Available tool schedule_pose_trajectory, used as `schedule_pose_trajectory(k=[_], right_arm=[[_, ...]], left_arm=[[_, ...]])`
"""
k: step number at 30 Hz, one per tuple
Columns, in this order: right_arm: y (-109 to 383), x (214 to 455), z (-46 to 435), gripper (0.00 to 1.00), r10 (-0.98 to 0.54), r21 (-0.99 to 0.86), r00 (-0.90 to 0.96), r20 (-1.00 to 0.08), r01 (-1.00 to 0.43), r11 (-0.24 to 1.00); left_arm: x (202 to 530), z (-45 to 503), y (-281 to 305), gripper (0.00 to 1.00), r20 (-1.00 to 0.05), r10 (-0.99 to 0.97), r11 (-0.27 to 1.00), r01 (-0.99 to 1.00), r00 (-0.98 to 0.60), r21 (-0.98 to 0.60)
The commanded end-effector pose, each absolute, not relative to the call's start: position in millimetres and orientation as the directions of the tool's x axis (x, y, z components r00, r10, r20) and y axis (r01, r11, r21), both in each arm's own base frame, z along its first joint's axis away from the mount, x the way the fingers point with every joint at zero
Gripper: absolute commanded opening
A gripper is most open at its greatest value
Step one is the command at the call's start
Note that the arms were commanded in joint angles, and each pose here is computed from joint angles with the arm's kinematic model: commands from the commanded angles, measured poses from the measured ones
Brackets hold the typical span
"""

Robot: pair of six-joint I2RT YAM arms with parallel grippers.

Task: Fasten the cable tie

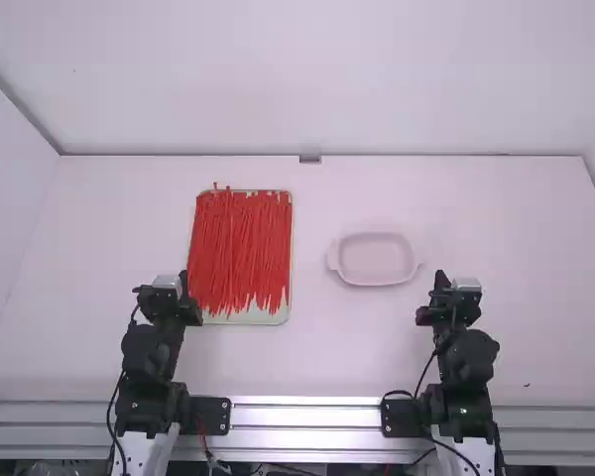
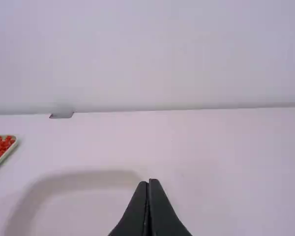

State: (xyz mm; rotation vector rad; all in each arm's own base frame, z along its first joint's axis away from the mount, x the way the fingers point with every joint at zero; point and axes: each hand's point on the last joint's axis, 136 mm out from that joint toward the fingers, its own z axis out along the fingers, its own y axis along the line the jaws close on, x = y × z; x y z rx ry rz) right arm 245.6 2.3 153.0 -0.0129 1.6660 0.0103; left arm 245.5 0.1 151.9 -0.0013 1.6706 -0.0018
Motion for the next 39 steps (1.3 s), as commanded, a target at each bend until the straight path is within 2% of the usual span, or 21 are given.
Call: schedule_pose_trajectory(k=[1, 9, 17, 25, 39], right_arm=[[2, 246, 153, 0.0, -0.002, 0.0, -0.096, -0.995, -0.014, 1.0], [5, 246, 160, 0.04, 0.007, 0.01, -0.096, -0.995, -0.029, 1.0], [13, 248, 176, 0.12, 0.009, 0.018, -0.157, -0.988, -0.061, 0.998], [24, 253, 183, 0.23, -0.005, 0.025, -0.297, -0.955, -0.098, 0.995], [61, 274, 187, 0.5, -0.059, 0.093, -0.567, -0.822, -0.236, 0.967]], left_arm=[[245, 152, 0, 0.0, -0.995, -0.001, 1.0, 0.001, -0.099, -0.001], [246, 161, -1, 0.03, -0.995, -0.01, 1.0, 0.007, -0.095, -0.011], [247, 180, -7, 0.12, -0.991, -0.01, 0.999, 0.037, -0.132, -0.015], [251, 187, -9, 0.23, -0.967, -0.014, 0.999, 0.044, -0.254, -0.026], [275, 199, -19, 0.5, -0.877, -0.07, 0.993, 0.051, -0.475, -0.107]])
